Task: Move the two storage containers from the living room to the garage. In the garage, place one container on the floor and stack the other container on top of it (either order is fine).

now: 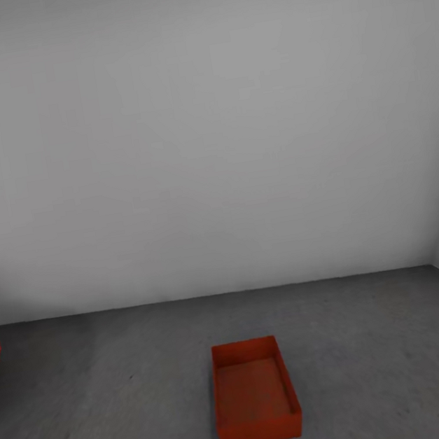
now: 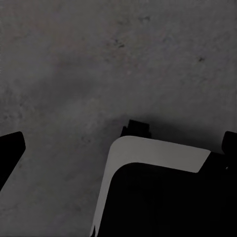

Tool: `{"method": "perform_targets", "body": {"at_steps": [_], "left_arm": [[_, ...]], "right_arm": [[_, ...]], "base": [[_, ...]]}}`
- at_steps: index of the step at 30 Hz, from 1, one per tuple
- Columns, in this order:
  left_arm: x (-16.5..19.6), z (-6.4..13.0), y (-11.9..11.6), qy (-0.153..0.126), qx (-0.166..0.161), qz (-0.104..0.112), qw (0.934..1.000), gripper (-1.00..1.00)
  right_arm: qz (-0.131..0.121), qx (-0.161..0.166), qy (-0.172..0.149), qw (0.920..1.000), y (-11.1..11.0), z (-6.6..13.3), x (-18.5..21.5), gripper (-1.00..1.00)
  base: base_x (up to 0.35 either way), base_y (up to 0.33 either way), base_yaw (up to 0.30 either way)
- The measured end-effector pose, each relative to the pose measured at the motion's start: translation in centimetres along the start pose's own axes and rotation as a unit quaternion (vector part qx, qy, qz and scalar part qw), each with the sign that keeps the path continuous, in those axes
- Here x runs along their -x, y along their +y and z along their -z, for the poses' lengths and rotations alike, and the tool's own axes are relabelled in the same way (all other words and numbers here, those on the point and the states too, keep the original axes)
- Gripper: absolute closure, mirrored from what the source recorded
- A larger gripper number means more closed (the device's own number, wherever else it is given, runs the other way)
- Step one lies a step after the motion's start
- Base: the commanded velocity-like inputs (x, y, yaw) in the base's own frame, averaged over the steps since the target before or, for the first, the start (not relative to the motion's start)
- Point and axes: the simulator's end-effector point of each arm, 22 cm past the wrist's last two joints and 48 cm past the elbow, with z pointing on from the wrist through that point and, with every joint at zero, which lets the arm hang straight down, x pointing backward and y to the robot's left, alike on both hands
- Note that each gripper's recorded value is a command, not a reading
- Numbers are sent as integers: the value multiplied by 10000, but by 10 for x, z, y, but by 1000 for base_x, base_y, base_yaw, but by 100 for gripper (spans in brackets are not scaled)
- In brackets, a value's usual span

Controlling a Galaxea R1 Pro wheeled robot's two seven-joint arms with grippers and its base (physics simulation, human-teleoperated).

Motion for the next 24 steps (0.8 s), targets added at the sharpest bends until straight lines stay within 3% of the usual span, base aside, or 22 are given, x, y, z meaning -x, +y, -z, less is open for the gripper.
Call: {"method": "perform_targets", "body": {"at_steps": [18,20,24], "left_arm": [[6,1,2,-74,49,61,9999,-100],[6,1,2,-65,41,203,9998,-100],[5,1,2,-27,34,713,9974,-100]], "right_arm": [[69,-29,-56,10000,-8,0,4,-100],[79,-30,-57,9999,-8,0,4,-100],[86,-35,-59,9999,-10,0,4,-100]], "base": [[0,0,35],[0,0,0],[0,0,0]]}}
